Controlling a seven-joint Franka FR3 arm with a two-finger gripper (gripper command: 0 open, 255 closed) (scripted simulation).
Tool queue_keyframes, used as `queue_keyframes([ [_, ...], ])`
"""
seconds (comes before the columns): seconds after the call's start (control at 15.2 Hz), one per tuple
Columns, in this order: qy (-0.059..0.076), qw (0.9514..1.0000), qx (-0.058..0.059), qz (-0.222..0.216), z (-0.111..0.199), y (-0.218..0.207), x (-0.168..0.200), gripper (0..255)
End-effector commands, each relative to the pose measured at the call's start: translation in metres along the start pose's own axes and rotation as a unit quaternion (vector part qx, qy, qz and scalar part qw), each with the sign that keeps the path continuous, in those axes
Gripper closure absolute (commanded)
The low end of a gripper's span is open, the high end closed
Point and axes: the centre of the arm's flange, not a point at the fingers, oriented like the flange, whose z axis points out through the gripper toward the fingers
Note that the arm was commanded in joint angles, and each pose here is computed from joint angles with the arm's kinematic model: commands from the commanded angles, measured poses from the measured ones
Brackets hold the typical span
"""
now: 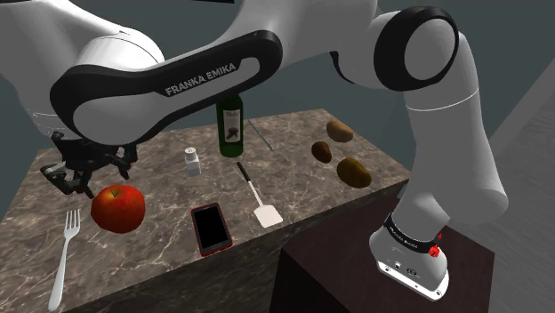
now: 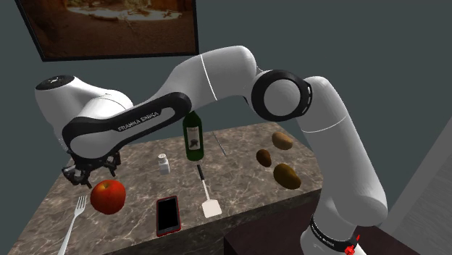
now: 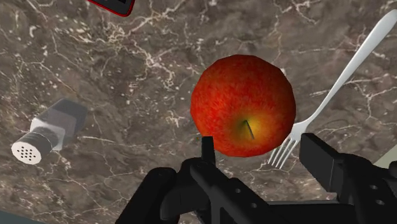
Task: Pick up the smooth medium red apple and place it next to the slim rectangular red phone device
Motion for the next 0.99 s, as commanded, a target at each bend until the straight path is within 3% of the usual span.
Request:
queue_keyframes([
  [0.0,0.0,1.0,0.0,0.0,0.0,0.0,0.0,0],
  [0.2,0.0,1.0,0.0,0.0,0.0,0.0,0.0,0],
  [0.46,0.0,1.0,0.0,0.0,-0.05,0.0,0.0,0],
  [0.92,0.0,1.0,0.0,0.0,-0.05,0.0,0.0,0],
])
